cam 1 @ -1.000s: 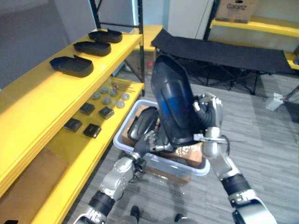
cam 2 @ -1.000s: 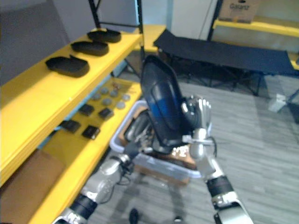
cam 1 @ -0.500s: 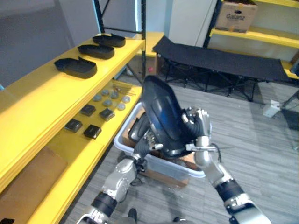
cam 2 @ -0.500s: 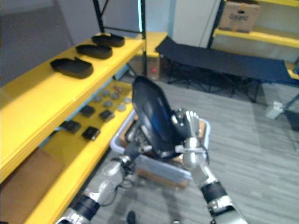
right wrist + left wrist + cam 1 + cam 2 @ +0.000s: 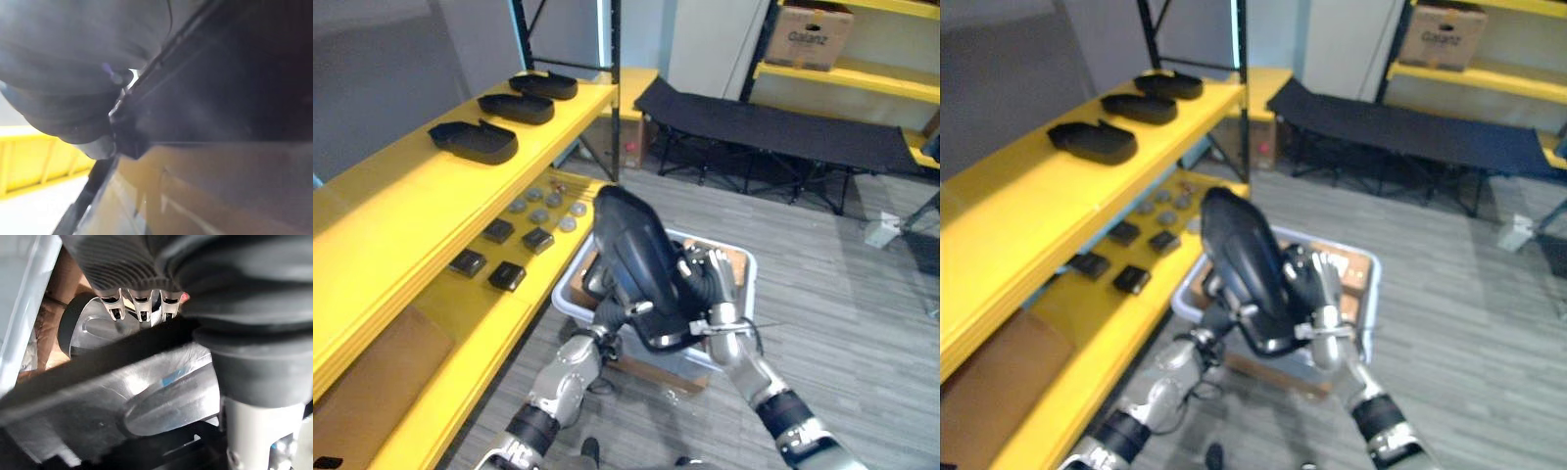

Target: Walk over and take plastic housings, then place them on the shelf

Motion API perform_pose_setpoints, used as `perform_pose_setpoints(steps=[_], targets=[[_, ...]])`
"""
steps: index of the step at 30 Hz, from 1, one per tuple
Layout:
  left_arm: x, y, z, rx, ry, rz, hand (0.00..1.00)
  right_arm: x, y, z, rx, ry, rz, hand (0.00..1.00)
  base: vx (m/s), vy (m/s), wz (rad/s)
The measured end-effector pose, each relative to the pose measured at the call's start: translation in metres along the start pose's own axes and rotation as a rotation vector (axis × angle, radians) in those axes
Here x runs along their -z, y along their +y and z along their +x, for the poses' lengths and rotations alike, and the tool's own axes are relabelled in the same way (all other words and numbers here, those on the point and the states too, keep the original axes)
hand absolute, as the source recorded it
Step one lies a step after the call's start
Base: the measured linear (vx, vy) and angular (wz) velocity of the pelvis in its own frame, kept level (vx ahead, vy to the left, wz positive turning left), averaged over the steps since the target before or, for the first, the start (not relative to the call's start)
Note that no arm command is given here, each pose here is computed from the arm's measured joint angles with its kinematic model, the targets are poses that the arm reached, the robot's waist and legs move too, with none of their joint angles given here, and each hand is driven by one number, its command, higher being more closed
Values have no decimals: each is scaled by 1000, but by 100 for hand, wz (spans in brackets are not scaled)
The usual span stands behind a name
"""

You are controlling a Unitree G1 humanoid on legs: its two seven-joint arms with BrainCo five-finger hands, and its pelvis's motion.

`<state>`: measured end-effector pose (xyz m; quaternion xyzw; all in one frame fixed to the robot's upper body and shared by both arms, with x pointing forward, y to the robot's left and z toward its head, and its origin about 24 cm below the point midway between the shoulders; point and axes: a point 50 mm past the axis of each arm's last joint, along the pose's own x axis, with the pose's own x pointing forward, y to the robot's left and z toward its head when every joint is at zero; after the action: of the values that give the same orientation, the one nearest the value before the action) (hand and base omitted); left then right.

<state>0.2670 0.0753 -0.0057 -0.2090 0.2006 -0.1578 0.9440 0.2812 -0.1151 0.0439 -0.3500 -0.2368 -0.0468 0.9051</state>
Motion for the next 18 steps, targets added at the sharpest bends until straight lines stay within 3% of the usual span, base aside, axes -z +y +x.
perform_pose_setpoints(steps=[6,14,15,18], targets=[[2,-2,2,-46,-13,-96,100,-4,4,-1,16,12,40,100,0,0,1],[-4,1,1,-86,-76,-104,100,-16,16,-5,41,19,109,100,0,0,0],[-4,1,1,-86,-76,-107,100,-17,16,-6,42,18,113,0,0,0,0],[-5,0,1,-80,-85,-135,100,-24,17,-9,48,12,152,0,0,0,0]])
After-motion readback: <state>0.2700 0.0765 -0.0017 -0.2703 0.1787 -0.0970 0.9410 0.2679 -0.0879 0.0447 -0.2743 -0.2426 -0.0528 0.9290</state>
